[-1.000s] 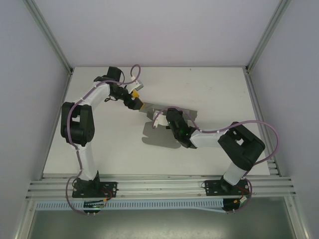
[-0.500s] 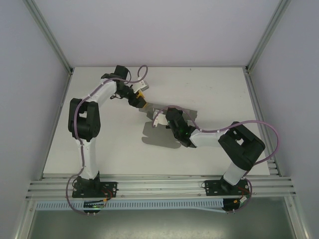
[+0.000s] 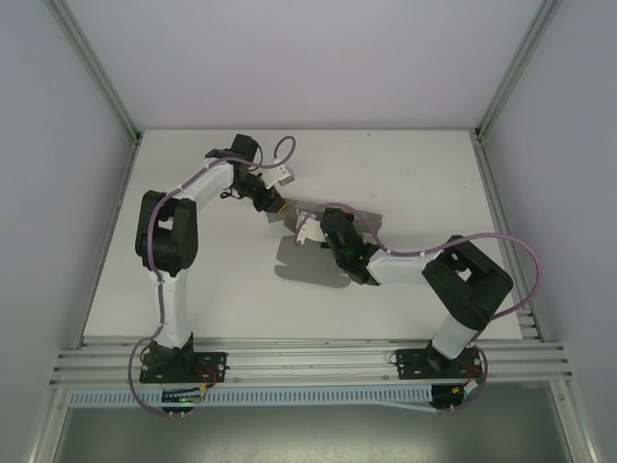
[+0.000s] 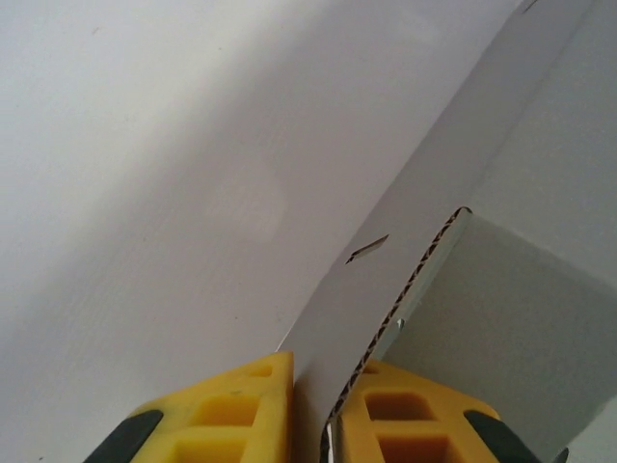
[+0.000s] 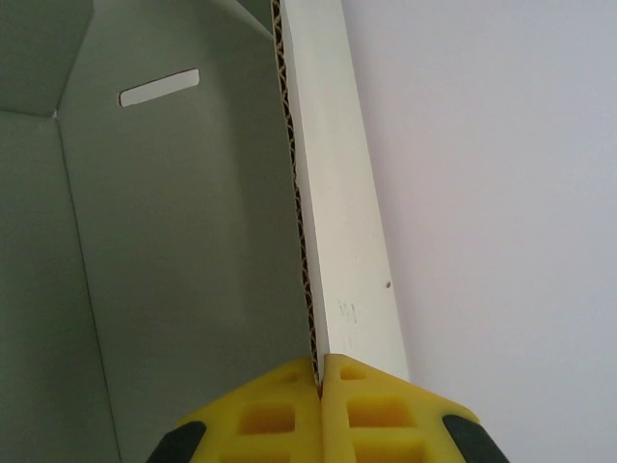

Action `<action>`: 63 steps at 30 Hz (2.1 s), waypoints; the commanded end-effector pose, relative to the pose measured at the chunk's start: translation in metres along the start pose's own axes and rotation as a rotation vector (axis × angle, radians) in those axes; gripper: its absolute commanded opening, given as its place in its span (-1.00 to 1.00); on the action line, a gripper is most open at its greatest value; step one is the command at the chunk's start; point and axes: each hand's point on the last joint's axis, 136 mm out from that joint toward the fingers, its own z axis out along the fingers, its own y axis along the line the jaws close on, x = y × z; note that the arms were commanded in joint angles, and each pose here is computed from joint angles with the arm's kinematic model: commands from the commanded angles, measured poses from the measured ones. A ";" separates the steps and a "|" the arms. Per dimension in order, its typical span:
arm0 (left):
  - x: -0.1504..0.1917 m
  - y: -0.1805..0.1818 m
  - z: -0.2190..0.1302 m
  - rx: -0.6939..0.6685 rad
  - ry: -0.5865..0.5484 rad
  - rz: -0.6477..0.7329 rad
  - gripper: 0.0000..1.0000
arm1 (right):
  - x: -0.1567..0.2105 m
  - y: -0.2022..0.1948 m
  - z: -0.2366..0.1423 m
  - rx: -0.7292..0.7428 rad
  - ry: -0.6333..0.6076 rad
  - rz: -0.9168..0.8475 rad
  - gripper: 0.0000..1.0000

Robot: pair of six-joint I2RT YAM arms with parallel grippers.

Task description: Assemble paper box

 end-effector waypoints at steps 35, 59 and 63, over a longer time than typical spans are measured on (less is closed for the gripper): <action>-0.001 -0.001 -0.089 0.027 -0.426 -0.201 0.83 | 0.022 0.028 -0.004 -0.098 0.055 0.006 -1.00; 0.009 -0.003 -0.023 -0.069 -0.134 -0.149 -0.80 | 0.025 0.022 -0.002 -0.090 0.089 0.023 -1.00; -0.002 -0.009 -0.024 -0.200 -0.114 -0.278 -1.00 | 0.018 0.023 0.000 -0.089 0.087 0.035 -1.00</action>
